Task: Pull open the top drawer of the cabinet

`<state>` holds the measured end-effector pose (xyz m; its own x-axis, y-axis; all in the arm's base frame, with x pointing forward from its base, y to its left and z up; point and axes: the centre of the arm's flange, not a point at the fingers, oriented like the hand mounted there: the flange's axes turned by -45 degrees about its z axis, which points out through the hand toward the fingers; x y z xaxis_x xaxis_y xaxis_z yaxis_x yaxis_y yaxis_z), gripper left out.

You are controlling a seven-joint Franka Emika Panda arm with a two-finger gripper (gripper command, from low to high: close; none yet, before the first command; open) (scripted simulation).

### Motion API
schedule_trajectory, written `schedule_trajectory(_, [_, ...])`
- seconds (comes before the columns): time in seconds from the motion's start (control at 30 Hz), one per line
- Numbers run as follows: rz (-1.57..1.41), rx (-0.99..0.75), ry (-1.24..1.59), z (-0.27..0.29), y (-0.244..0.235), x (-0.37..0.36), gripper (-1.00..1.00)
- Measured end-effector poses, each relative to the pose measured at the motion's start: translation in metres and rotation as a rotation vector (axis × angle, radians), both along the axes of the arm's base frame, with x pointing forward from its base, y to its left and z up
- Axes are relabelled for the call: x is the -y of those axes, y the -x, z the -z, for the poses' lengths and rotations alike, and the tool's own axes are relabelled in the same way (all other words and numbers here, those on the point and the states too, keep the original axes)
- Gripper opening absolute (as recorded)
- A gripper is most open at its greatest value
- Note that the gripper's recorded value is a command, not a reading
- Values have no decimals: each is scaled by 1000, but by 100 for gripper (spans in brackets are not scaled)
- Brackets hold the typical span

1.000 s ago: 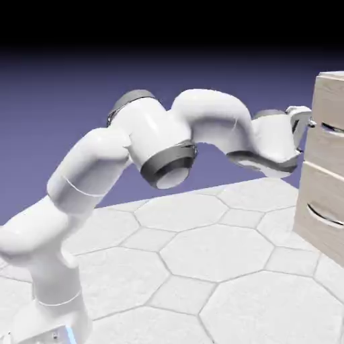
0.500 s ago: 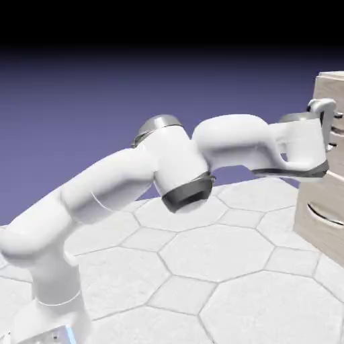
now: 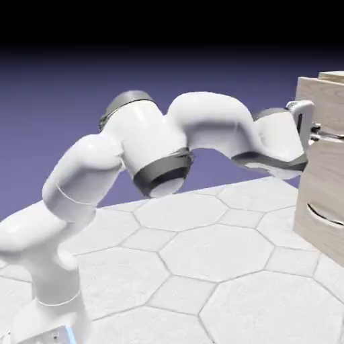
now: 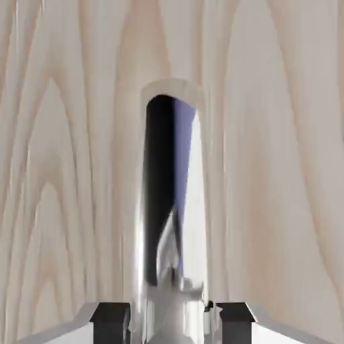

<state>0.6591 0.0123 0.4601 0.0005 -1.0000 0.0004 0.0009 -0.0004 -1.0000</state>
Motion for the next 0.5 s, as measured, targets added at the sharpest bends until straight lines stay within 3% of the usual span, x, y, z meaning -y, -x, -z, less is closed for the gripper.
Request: schedule_trajectory(0.5, [0,0,0,0,110,0,-100])
